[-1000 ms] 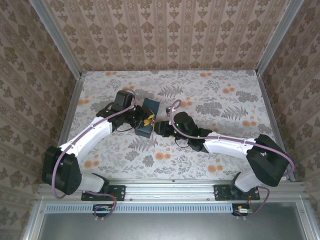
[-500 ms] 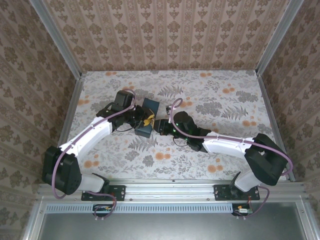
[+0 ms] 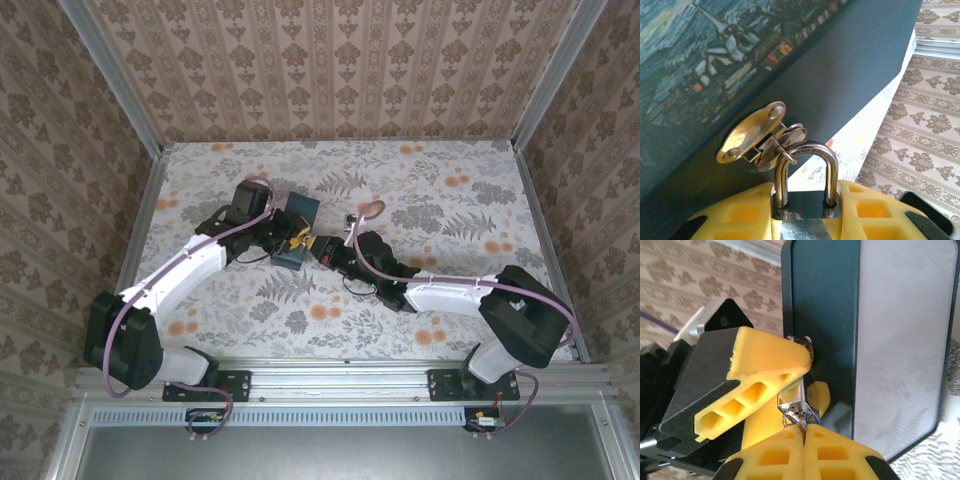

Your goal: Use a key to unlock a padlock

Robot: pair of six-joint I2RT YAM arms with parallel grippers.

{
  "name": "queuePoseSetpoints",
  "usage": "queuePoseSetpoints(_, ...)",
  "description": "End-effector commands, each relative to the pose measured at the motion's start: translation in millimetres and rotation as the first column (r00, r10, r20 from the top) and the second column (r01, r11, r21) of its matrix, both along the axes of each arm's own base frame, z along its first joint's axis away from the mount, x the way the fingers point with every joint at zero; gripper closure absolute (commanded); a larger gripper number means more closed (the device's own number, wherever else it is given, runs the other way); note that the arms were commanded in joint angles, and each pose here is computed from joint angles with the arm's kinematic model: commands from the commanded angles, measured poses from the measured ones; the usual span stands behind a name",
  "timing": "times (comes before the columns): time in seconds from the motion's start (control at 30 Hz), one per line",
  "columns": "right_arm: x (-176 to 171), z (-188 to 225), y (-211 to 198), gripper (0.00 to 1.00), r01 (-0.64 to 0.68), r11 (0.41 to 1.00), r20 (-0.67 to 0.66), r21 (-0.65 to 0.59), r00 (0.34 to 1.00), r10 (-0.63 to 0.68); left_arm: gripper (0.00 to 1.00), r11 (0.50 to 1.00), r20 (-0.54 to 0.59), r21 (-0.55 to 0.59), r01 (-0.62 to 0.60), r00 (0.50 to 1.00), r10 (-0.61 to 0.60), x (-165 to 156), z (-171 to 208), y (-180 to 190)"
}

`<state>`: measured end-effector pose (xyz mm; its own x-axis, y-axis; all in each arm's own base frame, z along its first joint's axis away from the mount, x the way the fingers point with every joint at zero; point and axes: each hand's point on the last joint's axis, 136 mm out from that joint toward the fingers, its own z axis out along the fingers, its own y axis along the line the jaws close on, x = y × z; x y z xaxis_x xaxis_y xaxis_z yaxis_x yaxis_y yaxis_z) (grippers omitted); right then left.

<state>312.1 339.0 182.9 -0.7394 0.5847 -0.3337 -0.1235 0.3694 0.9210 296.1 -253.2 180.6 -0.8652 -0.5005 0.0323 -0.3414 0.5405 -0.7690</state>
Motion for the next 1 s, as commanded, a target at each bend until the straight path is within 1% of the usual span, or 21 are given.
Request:
queuePoseSetpoints(0.0, 20.9, -5.8, -23.6, 1.00, 0.220, 0.944, -0.151, 0.244, 0.971, -0.187, 1.00, 0.997, 0.112, -0.044, 0.058, 0.992, -0.053, 0.0, 21.8, -10.9)
queuePoseSetpoints(0.07, 23.8, -4.2, -25.0, 1.00, 0.253, 0.910, -0.195, 0.328, 0.961, -0.197, 1.00, 0.997, 0.143, -0.040, 0.073, 0.987, -0.067, -0.2, 23.4, -11.4)
queuePoseSetpoints(0.2, 25.9, -4.1, -24.7, 1.00, 0.315, 0.849, -0.273, 0.424, 0.938, -0.212, 1.00, 0.994, 0.207, -0.022, 0.107, 0.973, -0.100, -1.5, 27.5, -11.0)
queuePoseSetpoints(0.3, 21.4, -7.5, -31.2, 1.00, 0.389, 0.799, -0.325, 0.460, 0.910, -0.256, 1.00, 0.991, 0.252, -0.014, 0.131, 0.960, -0.123, -1.5, 28.9, -11.5)
queuePoseSetpoints(0.47, 11.8, -9.0, -45.8, 1.00, 0.512, 0.671, -0.416, 0.536, 0.852, -0.318, 1.00, 0.985, 0.305, -0.051, 0.164, 0.942, -0.141, -0.4, 25.1, -16.2)
queuePoseSetpoints(0.6, 0.8, -12.9, -46.8, 1.00, 0.586, 0.598, -0.482, 0.547, 0.804, -0.348, 1.00, 0.985, 0.325, -0.059, 0.162, 0.936, -0.135, -0.4, 22.1, -14.6)
queuePoseSetpoints(0.67, -1.7, -13.9, -46.7, 1.00, 0.604, 0.582, -0.494, 0.545, 0.792, -0.358, 1.00, 0.985, 0.333, -0.056, 0.164, 0.933, -0.136, 0.0, 23.3, -13.7)
queuePoseSetpoints(0.73, -2.4, -12.0, -44.5, 1.00, 0.593, 0.589, -0.485, 0.549, 0.800, -0.353, 1.00, 0.985, 0.327, -0.053, 0.162, 0.935, -0.136, 0.0, 22.7, -12.5)
queuePoseSetpoints(0.77, -1.2, -6.4, -42.7, 1.00, 0.569, 0.607, -0.458, 0.554, 0.818, -0.348, 1.00, 0.985, 0.323, -0.051, 0.165, 0.936, -0.140, -0.5, 22.7, -12.1)
queuePoseSetpoints(0.8, 1.7, 0.0, -40.0, 0.98, 0.527, 0.640, -0.422, 0.559, 0.845, -0.327, 1.00, 0.986, 0.318, -0.045, 0.163, 0.937, -0.141, -0.5, 22.7, -11.1)
queuePoseSetpoints(0.83, 3.5, 4.1, -37.3, 0.96, 0.487, 0.676, -0.392, 0.553, 0.868, -0.305, 1.00, 0.985, 0.317, -0.041, 0.166, 0.937, -0.144, -0.7, 22.3, -10.7)
queuePoseSetpoints(0.87, 6.3, 5.9, -35.5, 0.91, 0.438, 0.725, -0.362, 0.531, 0.891, -0.272, 1.00, 0.986, 0.309, -0.038, 0.161, 0.940, -0.142, -0.6, 21.9, -9.0)
queuePoseSetpoints(0.93, 10.9, 5.4, -39.5, 0.86, 0.341, 0.832, -0.283, 0.439, 0.931, -0.232, 1.00, 0.987, 0.297, -0.036, 0.156, 0.945, -0.139, 0.2, 20.8, -6.1)
queuePoseSetpoints(0.97, 10.3, 1.9, -46.2, 0.84, 0.304, 0.880, -0.243, 0.364, 0.944, -0.225, 1.00, 0.987, 0.280, -0.032, 0.155, 0.950, -0.140, -0.3, 19.1, -4.2)
